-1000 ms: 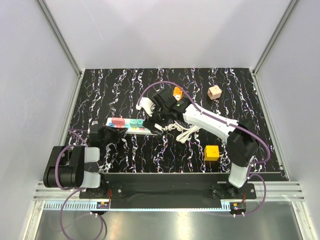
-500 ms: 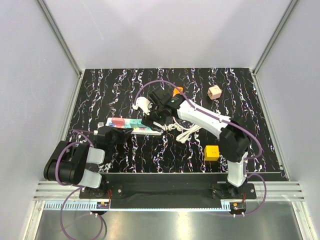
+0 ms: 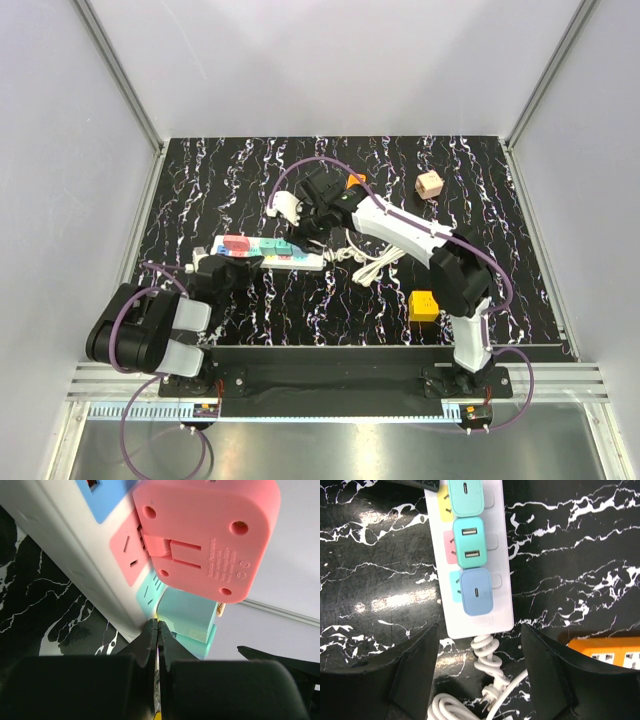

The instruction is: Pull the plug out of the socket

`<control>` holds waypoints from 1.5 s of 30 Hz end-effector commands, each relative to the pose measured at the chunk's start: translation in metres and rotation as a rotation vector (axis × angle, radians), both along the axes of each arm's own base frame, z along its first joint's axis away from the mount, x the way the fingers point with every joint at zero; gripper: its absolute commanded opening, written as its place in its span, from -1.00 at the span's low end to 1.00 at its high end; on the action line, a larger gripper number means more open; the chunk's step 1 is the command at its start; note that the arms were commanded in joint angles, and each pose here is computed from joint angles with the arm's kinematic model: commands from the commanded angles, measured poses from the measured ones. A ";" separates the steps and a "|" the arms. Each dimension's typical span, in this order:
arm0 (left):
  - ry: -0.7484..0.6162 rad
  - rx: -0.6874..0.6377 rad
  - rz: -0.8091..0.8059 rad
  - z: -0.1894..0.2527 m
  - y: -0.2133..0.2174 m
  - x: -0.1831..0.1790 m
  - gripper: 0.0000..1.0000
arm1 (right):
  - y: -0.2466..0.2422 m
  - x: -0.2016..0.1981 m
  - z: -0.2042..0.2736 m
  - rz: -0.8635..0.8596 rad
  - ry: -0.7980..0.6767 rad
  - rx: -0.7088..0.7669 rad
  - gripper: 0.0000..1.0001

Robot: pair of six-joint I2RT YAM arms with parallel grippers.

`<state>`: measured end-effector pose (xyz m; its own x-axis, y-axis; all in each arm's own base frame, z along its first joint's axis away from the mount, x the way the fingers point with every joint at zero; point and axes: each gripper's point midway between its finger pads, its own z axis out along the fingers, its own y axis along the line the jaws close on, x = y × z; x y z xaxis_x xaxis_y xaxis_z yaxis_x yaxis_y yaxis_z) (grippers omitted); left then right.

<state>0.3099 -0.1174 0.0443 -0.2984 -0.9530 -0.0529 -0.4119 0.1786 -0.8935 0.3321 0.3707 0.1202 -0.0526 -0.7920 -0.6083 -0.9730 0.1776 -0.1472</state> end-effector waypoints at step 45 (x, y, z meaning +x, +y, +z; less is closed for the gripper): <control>0.005 -0.030 0.086 -0.047 0.008 -0.034 -1.00 | 0.043 0.000 -0.045 0.041 0.005 0.061 -0.22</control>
<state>0.3206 -0.1274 0.0356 -0.2262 -0.9717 0.0686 -0.3129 0.0058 -0.9498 0.3439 0.4105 0.0735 -0.0274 -0.7565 -0.6534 -0.9794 0.1511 -0.1340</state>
